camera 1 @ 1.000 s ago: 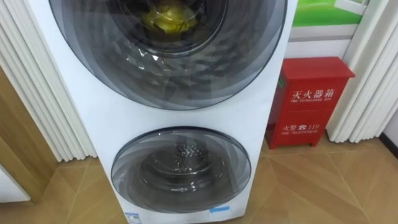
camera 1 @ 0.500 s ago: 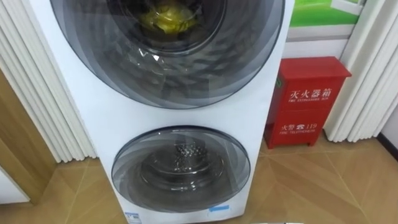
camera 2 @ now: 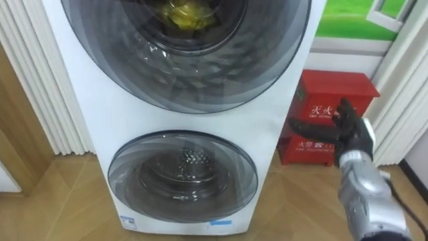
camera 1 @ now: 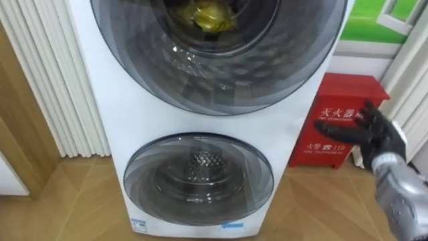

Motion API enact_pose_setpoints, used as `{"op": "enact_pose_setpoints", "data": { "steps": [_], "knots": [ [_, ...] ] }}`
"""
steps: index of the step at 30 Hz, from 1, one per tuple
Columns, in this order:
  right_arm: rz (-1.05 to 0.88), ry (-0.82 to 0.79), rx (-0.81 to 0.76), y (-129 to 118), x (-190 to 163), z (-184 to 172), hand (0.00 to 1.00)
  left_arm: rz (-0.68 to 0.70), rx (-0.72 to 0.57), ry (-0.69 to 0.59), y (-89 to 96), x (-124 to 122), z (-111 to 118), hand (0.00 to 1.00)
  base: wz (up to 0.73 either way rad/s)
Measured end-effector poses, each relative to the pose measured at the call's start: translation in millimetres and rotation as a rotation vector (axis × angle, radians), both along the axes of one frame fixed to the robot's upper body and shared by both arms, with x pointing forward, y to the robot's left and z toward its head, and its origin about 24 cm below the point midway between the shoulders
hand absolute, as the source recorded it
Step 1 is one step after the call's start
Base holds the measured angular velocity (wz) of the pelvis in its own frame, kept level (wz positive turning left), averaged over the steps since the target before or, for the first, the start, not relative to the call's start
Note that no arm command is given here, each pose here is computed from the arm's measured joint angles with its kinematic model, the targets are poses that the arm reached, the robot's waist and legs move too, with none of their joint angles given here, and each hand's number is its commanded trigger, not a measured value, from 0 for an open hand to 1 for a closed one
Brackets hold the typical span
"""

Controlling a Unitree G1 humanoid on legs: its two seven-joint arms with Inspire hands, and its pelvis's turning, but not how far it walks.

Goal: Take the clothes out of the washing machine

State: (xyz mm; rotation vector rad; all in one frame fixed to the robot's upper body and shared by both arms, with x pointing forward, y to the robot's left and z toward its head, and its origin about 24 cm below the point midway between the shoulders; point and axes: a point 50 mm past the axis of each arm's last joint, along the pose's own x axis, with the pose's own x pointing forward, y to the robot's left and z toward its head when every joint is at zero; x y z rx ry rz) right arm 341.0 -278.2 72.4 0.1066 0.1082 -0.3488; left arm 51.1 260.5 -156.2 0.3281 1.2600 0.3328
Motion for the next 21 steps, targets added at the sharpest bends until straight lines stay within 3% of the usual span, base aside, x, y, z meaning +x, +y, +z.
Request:
{"op": "enact_pose_setpoints", "data": {
  "steps": [7, 21],
  "knots": [
    [0.024, -0.057, -0.072, 0.5, 14.6, 30.6, 0.00, 0.009, 0.009, 0.071, 2.4, -17.9, -1.7, 0.00, 0.01],
    [0.051, -0.135, -0.250, -0.4, 24.7, 82.1, 0.00, -0.036, 0.036, 0.059, 5.1, -10.7, 0.5, 0.00, -0.01]
  ]
}}
